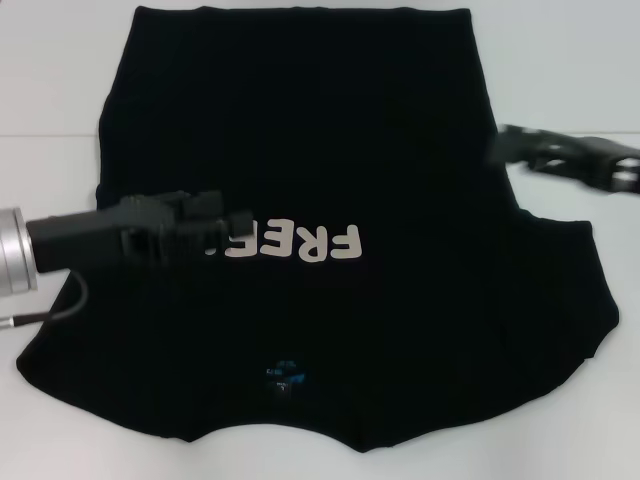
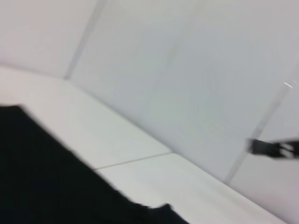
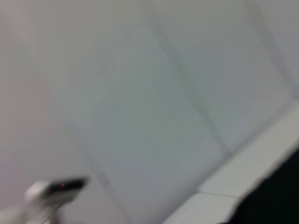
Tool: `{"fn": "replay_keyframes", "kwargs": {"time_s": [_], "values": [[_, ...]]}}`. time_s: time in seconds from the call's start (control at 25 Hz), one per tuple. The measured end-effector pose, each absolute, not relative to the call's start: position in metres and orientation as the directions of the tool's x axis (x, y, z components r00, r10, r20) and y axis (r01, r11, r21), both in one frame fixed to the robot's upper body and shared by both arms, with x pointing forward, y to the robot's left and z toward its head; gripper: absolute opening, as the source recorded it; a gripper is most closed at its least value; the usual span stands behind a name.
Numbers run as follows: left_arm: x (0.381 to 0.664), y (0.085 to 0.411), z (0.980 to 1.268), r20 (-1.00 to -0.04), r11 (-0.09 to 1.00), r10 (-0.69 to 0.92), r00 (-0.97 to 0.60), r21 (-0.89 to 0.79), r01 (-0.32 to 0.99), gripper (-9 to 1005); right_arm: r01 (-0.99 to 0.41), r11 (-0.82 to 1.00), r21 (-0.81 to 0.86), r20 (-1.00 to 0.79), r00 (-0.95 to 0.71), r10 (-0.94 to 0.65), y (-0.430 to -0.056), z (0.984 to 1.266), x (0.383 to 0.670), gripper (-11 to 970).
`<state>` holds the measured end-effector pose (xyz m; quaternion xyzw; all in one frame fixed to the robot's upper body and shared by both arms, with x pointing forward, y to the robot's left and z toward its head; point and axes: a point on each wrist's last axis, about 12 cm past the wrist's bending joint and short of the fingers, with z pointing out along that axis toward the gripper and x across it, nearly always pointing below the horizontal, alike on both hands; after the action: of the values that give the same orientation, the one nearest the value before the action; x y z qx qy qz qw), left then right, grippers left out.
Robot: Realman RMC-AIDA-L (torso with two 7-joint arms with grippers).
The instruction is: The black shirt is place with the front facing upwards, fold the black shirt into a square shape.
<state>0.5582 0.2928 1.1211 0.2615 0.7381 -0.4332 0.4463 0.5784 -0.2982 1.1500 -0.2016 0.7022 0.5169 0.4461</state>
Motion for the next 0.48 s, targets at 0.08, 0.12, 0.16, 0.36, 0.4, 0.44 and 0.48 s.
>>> {"fn": "replay_keyframes", "kwargs": {"time_s": [0.08,0.12,0.16,0.36,0.4,0.44,0.48], "values": [[0.552,0.287,1.118,-0.918,0.442,0.041,-0.395,-0.338,0.831,720,-0.636,0.427,0.643,-0.759,-0.604,0.244,-0.321,1.151,0.578,815],[0.548,0.284,1.116,-0.934,0.416,0.065,-0.351,-0.294,0.86,749,-0.582,0.447,0.679,-0.724,-0.633,0.274,-0.331,1.15,0.578,814],[0.545,0.281,1.114,-0.948,0.389,0.089,-0.305,-0.249,0.887,778,-0.525,0.461,0.715,-0.683,-0.665,0.303,-0.341,1.149,0.577,813],[0.537,0.267,1.106,-0.964,0.285,0.169,-0.206,-0.152,0.946,919,-0.28,0.497,0.821,-0.495,-0.783,0.377,-0.375,1.14,0.563,808],[0.536,0.264,1.105,-0.962,0.267,0.186,-0.2,-0.146,0.952,947,-0.24,0.507,0.828,-0.464,-0.801,0.378,-0.379,1.139,0.56,807],[0.535,0.262,1.104,-0.961,0.253,0.199,-0.192,-0.139,0.957,947,-0.203,0.518,0.831,-0.436,-0.816,0.379,-0.381,1.138,0.558,806],[0.535,0.26,1.103,-0.96,0.233,0.218,-0.178,-0.126,0.964,947,-0.162,0.533,0.831,-0.404,-0.833,0.377,-0.384,1.135,0.555,804]]}}
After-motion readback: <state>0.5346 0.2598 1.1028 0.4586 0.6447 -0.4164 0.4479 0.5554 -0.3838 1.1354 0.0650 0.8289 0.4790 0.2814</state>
